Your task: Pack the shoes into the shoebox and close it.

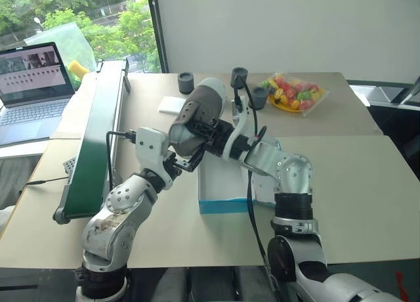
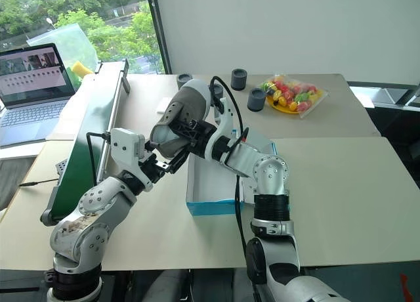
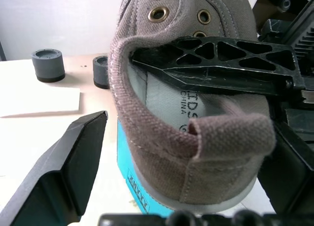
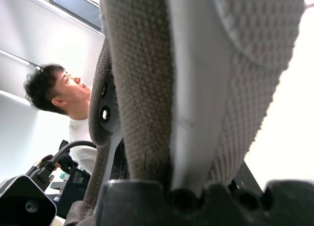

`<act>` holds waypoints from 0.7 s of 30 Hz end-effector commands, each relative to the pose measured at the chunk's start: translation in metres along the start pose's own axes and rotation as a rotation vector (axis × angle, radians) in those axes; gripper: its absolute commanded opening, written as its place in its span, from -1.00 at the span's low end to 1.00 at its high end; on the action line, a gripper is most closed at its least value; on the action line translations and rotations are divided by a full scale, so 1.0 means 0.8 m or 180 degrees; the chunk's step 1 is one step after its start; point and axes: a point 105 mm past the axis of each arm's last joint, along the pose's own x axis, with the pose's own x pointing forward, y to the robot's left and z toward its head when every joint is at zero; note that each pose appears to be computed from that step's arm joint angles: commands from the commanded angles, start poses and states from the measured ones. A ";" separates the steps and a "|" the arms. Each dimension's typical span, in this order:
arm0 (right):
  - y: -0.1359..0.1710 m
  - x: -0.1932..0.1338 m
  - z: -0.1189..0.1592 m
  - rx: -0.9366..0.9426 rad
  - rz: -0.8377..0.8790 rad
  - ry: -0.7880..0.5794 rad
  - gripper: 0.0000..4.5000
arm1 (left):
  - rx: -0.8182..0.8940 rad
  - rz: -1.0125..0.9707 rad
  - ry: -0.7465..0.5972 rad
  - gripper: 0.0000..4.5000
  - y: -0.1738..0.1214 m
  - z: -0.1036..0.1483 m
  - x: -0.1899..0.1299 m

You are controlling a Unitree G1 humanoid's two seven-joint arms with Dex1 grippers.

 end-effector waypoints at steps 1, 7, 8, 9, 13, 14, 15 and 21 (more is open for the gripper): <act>0.000 -0.003 0.071 -0.0309 -0.0354 -0.0638 -0.73 | 0.0118 -0.0098 0.0129 0.99 -0.002 -0.011 -0.019; -0.054 -0.034 0.098 -0.0537 -0.1318 -0.0490 -0.73 | 0.0167 -0.0310 0.0309 0.99 -0.005 -0.024 -0.042; -0.058 -0.038 0.094 -0.0581 -0.1405 -0.0374 -0.73 | 0.0185 -0.0323 0.0327 0.99 -0.005 -0.025 -0.043; -0.065 -0.046 0.085 -0.0682 -0.1559 -0.0147 -0.73 | 0.0223 -0.0387 0.0334 0.99 -0.007 -0.024 -0.045; -0.081 -0.070 0.070 -0.0696 -0.1890 0.0263 -0.73 | 0.0338 -0.0598 0.0358 0.99 -0.015 -0.020 -0.052; -0.081 -0.075 0.062 -0.0673 -0.1920 0.0426 -0.73 | 0.0409 -0.0687 0.0390 0.99 -0.017 -0.019 -0.056; -0.082 -0.079 0.055 -0.0641 -0.1946 0.0573 -0.73 | 0.0464 -0.0771 0.0421 0.99 -0.019 -0.019 -0.060; -0.082 -0.085 0.005 -0.0714 -0.1890 0.1235 -0.73 | 0.0665 -0.1004 0.0559 0.99 -0.015 -0.015 -0.075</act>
